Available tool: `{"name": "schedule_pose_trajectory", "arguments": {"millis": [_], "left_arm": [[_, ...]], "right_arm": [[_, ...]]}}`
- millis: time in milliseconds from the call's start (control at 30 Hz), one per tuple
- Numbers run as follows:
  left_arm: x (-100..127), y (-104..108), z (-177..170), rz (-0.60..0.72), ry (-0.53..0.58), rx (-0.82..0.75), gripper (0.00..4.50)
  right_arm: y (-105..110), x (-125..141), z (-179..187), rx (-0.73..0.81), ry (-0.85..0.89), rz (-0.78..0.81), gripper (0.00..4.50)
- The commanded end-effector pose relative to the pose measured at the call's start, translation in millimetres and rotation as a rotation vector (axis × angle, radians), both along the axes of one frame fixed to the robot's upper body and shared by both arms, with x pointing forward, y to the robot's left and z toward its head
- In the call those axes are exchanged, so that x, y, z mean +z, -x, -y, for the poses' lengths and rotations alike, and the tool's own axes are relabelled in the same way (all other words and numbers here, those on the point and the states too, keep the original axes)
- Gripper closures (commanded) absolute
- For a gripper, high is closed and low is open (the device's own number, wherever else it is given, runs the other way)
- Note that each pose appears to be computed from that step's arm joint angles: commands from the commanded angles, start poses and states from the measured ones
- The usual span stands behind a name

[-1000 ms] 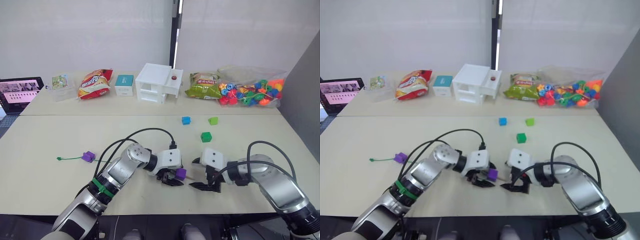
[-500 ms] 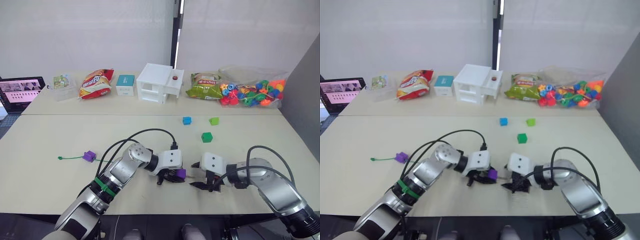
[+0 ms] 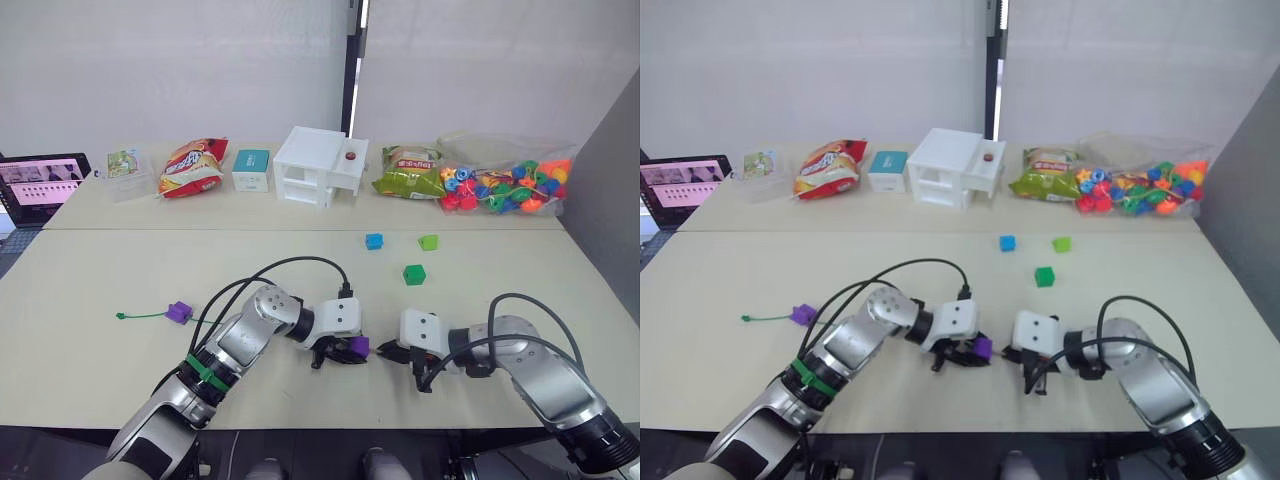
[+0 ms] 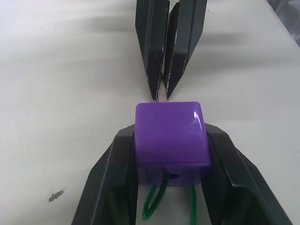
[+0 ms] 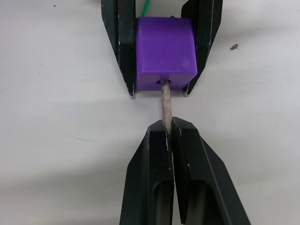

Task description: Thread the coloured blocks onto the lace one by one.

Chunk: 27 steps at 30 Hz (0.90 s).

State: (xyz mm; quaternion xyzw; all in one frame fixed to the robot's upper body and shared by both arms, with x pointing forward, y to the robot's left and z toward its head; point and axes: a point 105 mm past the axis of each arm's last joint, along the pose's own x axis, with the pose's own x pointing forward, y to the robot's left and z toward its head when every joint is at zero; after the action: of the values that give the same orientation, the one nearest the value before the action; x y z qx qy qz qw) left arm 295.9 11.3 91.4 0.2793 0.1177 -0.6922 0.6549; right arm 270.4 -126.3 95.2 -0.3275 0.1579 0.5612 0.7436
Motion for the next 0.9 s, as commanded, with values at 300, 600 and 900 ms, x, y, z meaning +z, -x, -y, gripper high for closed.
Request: {"name": "schedule_pose_trajectory", "arguments": {"millis": [300,600,900], "left_arm": [[21.8,-13.7,-141.7,0.04,-0.151,0.251,3.27],[13.7,-17.6,-272.5,0.079,-0.402,0.538,3.27],[39.6,-18.1,-234.4,0.102,-0.245,0.457,0.89]], "right_arm": [[4.0,24.2,20.5,0.019,0.002,0.035,4.5],[3.4,23.1,14.1,0.036,-0.009,0.032,4.5],[-0.2,26.0,3.0,0.059,-0.015,0.035,4.5]]}}
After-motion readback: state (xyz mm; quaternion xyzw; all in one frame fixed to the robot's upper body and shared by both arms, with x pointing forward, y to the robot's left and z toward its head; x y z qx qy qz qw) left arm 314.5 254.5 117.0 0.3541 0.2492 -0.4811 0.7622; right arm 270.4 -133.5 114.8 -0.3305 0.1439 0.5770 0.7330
